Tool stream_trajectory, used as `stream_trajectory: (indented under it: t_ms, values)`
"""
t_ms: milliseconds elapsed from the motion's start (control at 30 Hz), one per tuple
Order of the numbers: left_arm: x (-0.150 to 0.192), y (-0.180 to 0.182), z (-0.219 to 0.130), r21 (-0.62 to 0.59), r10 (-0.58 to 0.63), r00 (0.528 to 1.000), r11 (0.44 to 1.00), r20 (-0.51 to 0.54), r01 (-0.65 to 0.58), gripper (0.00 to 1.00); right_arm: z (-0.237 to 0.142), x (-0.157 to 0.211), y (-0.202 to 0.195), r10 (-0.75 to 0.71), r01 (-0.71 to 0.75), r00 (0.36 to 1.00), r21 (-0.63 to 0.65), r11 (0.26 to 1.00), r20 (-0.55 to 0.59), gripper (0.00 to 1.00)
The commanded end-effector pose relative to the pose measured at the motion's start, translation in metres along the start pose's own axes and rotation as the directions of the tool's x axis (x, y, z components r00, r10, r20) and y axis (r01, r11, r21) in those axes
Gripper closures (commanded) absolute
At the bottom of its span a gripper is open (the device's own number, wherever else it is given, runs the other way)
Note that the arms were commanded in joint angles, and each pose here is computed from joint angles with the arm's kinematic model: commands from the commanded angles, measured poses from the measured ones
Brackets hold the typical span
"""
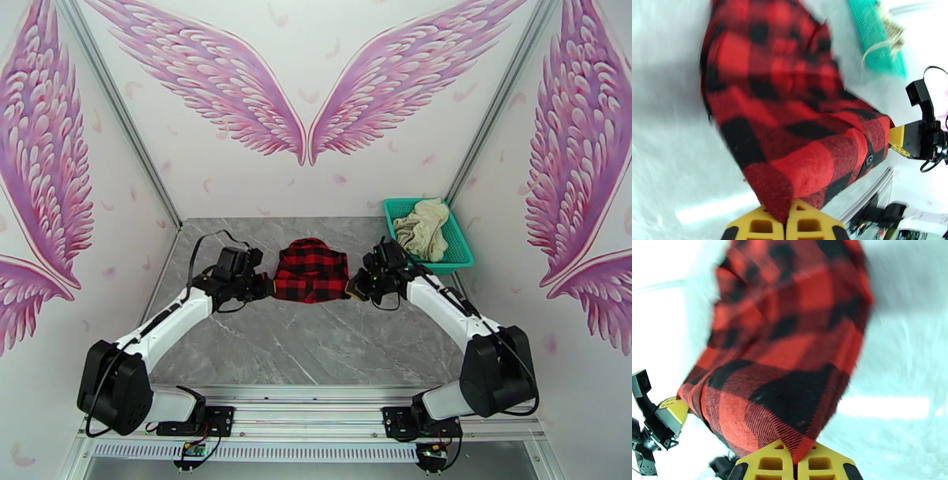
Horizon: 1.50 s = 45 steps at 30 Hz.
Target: Fold and stack the mixed laundry pile
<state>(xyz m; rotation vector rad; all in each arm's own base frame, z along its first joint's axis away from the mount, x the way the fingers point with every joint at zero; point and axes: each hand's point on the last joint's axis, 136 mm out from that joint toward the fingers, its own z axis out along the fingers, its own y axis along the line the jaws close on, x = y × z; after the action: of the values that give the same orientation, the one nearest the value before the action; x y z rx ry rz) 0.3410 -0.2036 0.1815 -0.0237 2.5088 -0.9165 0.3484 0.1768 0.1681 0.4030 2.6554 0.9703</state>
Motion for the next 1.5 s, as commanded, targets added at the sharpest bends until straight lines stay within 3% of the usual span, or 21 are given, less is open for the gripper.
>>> stream_trajectory:
  t_ms: [0, 133, 400, 1000, 1167, 1267, 1367, 1467]
  values:
    - [-0.028, -0.004, 0.000, -0.012, 0.022, 1.000, 1.000, -0.013, -0.022, 1.00, 0.002, -0.030, 0.004, -0.020, 0.018, 0.999, 0.054, 0.998, 0.037, 1.00]
    - [-0.067, -0.014, 0.011, 0.024, 0.025, 1.000, 0.999, 0.003, -0.025, 1.00, 0.010, -0.069, 0.023, -0.055, 0.053, 0.995, 0.033, 0.998, 0.088, 1.00]
    - [-0.123, 0.001, 0.047, 0.053, -0.027, 1.000, 0.998, 0.016, 0.026, 1.00, 0.038, -0.125, 0.032, -0.039, 0.042, 0.993, -0.025, 0.999, 0.113, 0.99]
    - [-0.200, 0.058, 0.137, 0.119, -0.201, 0.979, 0.973, 0.019, 0.198, 1.00, 0.112, -0.192, 0.018, 0.042, -0.032, 0.997, -0.138, 0.990, 0.068, 0.93]
    - [-0.215, 0.071, 0.153, 0.135, -0.222, 0.974, 0.967, 0.039, 0.215, 1.00, 0.125, -0.209, 0.008, 0.049, -0.038, 0.996, -0.154, 0.987, 0.070, 0.86]
    - [-0.222, 0.077, 0.165, 0.167, -0.236, 0.971, 0.960, 0.045, 0.226, 0.92, 0.136, -0.216, 0.001, 0.047, -0.036, 0.997, -0.162, 0.986, 0.066, 0.81]
    - [-0.231, 0.088, 0.175, 0.194, -0.265, 0.963, 0.948, 0.051, 0.251, 0.76, 0.148, -0.220, -0.006, 0.044, -0.034, 0.997, -0.170, 0.985, 0.057, 0.75]
    - [-0.243, 0.093, 0.176, 0.216, -0.280, 0.956, 0.942, 0.083, 0.257, 0.57, 0.151, -0.226, -0.010, 0.042, -0.030, 0.997, -0.176, 0.984, 0.061, 0.61]
